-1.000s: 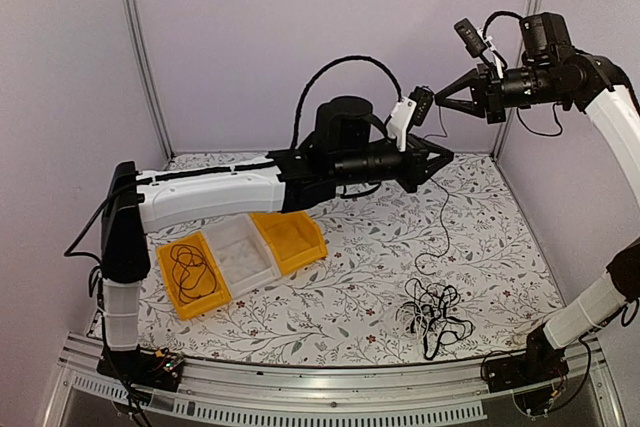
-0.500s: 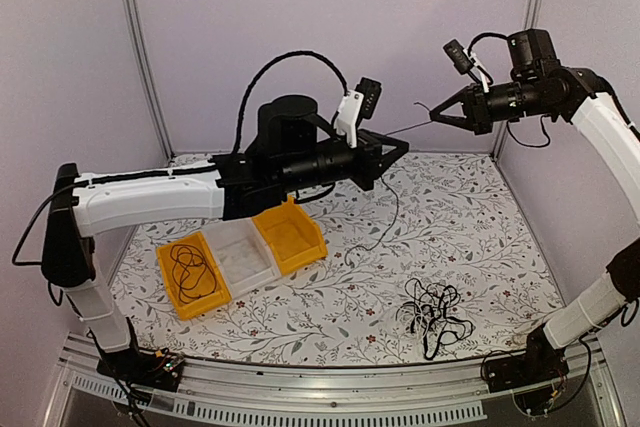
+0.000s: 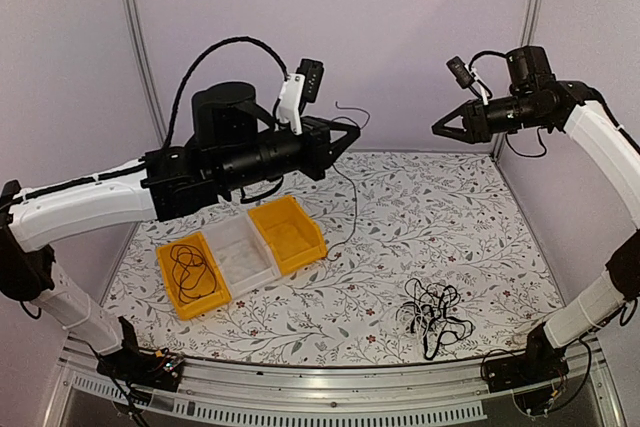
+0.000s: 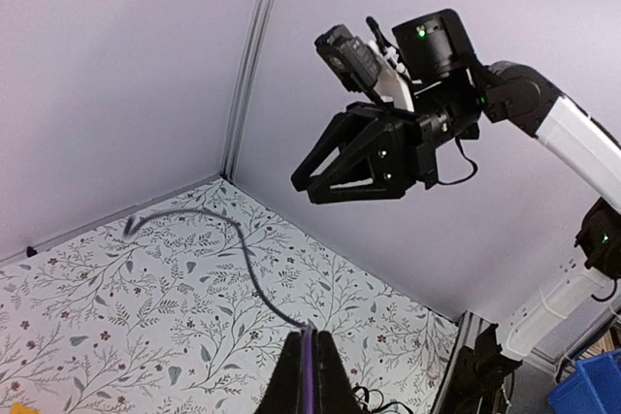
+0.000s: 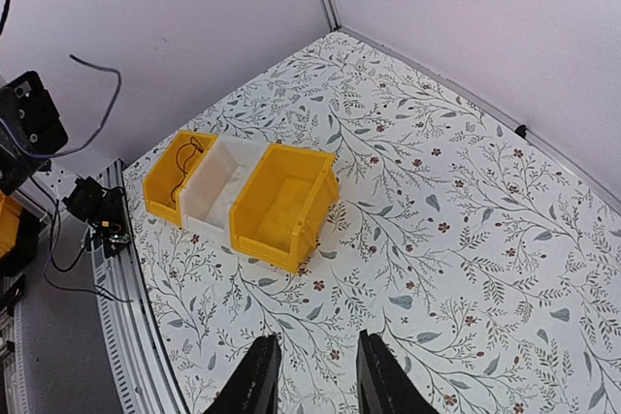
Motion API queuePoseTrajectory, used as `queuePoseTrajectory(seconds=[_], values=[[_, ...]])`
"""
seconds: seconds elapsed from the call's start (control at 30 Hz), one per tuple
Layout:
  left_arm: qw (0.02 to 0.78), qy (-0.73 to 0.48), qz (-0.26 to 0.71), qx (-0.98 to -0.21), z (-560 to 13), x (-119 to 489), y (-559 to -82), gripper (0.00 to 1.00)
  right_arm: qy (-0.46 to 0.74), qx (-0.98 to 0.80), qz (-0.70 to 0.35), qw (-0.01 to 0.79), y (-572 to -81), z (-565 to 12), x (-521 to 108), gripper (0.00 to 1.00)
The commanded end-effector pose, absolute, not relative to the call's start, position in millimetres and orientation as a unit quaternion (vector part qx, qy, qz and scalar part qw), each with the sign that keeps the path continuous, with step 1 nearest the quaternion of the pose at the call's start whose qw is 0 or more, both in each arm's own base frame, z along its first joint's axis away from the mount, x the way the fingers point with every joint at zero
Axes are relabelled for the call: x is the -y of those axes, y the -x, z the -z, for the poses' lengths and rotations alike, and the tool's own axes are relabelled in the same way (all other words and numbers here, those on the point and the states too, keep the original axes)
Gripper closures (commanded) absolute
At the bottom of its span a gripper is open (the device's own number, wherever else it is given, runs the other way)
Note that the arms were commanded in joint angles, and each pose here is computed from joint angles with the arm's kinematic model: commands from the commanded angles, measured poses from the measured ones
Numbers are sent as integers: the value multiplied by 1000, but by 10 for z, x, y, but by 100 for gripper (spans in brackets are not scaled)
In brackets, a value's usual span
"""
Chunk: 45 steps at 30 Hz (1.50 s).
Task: Untangle the cables
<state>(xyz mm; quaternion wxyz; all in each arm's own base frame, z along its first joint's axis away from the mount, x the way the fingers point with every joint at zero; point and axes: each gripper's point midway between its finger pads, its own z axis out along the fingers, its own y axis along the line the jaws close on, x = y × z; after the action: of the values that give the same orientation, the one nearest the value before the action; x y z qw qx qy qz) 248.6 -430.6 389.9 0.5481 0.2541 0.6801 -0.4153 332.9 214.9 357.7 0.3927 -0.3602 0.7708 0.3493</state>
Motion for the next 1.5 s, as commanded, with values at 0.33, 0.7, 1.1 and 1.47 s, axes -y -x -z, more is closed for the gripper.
queuePoseTrajectory(seconds=[0.33, 0.7, 1.1, 1.47], values=[[497, -46, 259, -827, -3175, 2860, -2624, 100, 365, -769, -371, 371, -3128, -3411, -2172, 67], [506, 145, 163, -834, -2712, 1541, -2685, 100, 367, -771, -368, 368, -3124, -3370, -2160, 66], [544, 139, 12, -827, -2368, 952, -2886, 100, 365, -778, -364, 359, -3090, -3273, -2141, 66], [512, 189, -17, -838, -1780, 615, -2785, 100, 364, -781, -361, 355, -3032, -3209, -2116, 66]])
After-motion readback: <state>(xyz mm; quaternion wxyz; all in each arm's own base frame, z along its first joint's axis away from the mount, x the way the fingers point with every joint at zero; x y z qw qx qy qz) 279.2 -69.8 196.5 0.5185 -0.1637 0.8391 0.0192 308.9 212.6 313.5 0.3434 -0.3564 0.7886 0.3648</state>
